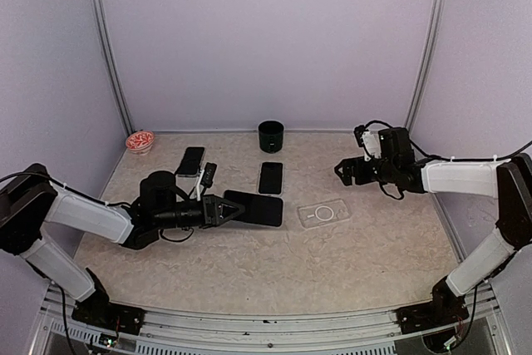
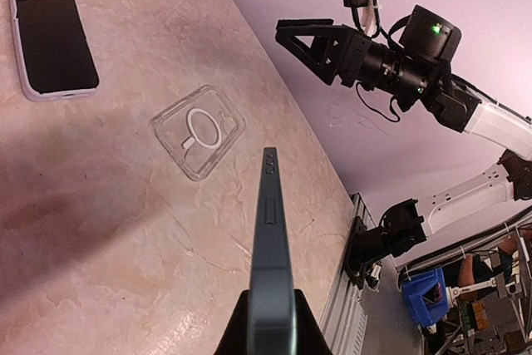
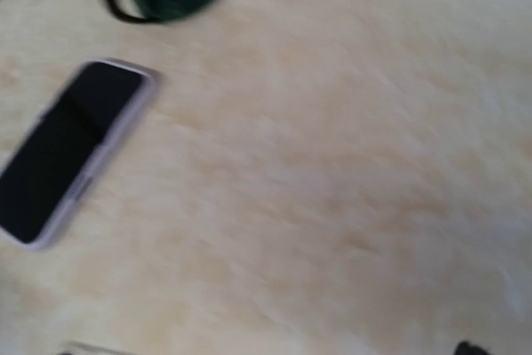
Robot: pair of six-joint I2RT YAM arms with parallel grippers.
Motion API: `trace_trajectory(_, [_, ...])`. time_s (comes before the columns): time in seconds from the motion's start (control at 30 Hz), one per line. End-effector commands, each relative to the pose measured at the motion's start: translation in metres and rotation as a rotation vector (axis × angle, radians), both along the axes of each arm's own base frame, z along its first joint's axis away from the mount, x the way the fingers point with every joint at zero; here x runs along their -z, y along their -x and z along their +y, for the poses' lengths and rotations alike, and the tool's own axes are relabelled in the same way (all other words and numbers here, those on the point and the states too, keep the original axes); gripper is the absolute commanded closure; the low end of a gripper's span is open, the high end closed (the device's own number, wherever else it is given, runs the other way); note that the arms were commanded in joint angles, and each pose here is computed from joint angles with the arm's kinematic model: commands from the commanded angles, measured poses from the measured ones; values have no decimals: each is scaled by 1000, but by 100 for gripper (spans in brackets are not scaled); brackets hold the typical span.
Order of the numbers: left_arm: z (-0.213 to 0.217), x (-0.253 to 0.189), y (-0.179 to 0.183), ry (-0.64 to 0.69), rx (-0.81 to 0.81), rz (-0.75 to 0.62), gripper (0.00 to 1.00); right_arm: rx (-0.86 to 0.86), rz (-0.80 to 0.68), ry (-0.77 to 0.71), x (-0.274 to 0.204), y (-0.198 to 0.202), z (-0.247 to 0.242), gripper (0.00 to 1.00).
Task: Put the phone into the phone case
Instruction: Move the phone case to the center of the board.
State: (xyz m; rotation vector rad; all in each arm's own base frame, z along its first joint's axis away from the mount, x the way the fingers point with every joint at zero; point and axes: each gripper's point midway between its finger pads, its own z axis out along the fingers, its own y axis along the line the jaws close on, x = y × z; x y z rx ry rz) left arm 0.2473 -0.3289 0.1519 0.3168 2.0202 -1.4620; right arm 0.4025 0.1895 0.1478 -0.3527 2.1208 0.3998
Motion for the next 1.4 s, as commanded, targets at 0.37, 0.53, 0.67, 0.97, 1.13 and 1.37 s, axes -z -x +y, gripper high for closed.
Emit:
trace_trajectory(0.37, [-20, -21, -17, 82, -4, -13, 100, 2, 230, -176, 54, 8, -17, 9])
trace_trajectory(0.53, [-17, -13, -24, 66, -54, 16, 100, -41, 302, -218, 73, 10, -10, 13])
trace_trajectory(0.67, [-13, -8, -29, 57, -94, 35, 100, -76, 342, -234, 85, 13, -3, 15])
trace_trajectory(0.97, [-3, 0, -35, 47, -163, 56, 100, -134, 407, -300, 103, 23, 11, 22])
trace_trajectory(1.13, [3, 2, -40, 28, -205, 54, 100, -187, 443, -313, 110, 37, 28, 22])
trace_trajectory(1.37, [9, 17, -50, 10, -255, 111, 100, -243, 454, -293, 109, 59, 60, 21])
